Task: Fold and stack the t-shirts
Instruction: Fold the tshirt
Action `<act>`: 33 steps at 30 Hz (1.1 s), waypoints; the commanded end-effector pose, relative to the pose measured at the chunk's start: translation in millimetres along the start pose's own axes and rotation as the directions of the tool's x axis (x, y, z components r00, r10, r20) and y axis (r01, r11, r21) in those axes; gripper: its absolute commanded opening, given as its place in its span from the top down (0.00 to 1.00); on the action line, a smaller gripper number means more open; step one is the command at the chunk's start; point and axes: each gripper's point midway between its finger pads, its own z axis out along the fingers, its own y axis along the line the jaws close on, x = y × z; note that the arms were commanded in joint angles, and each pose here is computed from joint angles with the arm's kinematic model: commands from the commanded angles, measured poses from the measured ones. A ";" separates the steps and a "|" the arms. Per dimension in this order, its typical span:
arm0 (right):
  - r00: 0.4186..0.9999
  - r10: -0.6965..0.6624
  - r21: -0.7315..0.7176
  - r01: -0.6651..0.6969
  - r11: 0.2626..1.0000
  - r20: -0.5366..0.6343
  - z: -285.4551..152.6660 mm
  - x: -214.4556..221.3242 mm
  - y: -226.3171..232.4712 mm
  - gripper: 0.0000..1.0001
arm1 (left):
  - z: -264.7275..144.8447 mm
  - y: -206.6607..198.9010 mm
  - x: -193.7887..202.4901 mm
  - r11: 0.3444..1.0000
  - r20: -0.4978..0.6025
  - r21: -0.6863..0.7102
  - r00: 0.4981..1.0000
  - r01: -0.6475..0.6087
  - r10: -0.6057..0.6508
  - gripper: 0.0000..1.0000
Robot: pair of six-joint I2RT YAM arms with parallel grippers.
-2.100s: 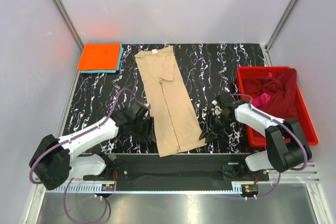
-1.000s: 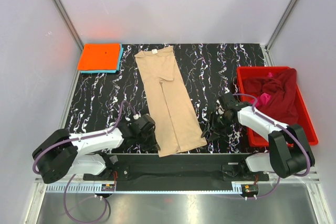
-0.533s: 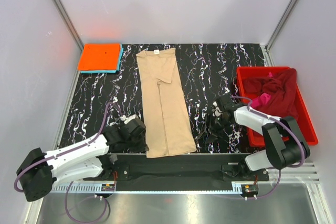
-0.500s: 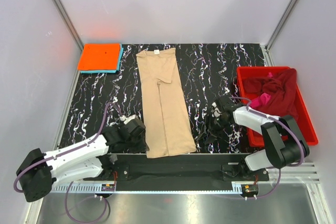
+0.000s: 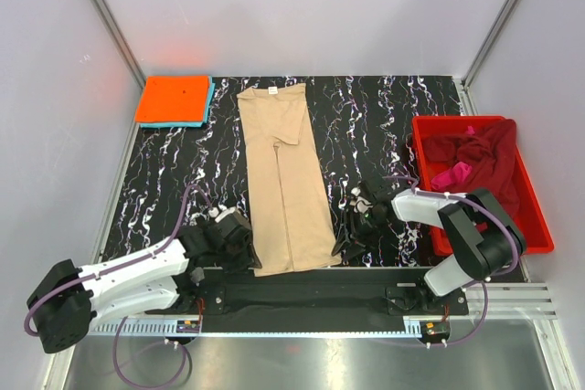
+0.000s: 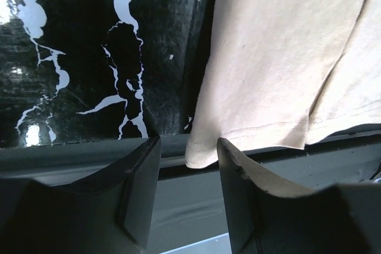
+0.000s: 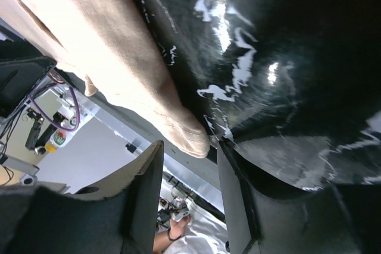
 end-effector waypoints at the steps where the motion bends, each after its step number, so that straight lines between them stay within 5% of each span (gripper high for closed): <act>1: 0.999 -0.040 0.019 0.039 0.999 0.018 11.1 -4.1 -2.7 0.51 | 5.8 -6.1 0.8 0.999 -0.001 0.045 1.000 -0.015 0.015 0.53; 12: 1.000 -0.025 0.031 0.024 0.999 0.014 14.8 5.2 -8.7 0.61 | 7.9 -6.9 0.7 0.998 0.006 0.064 1.000 -0.019 0.018 0.72; 15: 1.000 -0.020 0.013 0.020 1.000 0.003 15.7 11.0 -8.5 0.78 | 5.4 -11.8 0.1 0.996 0.009 0.090 1.000 -0.025 0.025 0.88; 16: 1.000 -0.025 0.000 0.025 1.000 0.002 15.0 11.4 -4.9 0.98 | 3.4 -15.8 -0.3 0.994 0.010 0.107 1.000 -0.026 0.025 0.96; 17: 1.000 -0.027 -0.012 0.027 1.000 -0.003 14.1 13.0 -2.1 1.00 | 1.2 -19.2 -0.9 0.992 0.011 0.120 0.999 -0.031 0.030 1.00; 25: 0.988 -0.096 -0.082 0.106 0.991 0.119 -29.3 -16.7 64.9 1.00 | -46.9 -80.7 -35.0 0.971 0.082 0.236 0.996 -0.048 0.029 1.00; 33: 0.976 -0.125 -0.059 0.137 0.989 0.176 -56.8 -102.4 101.6 1.00 | -53.3 -97.5 -136.5 0.974 0.186 0.228 0.982 -0.017 -0.026 1.00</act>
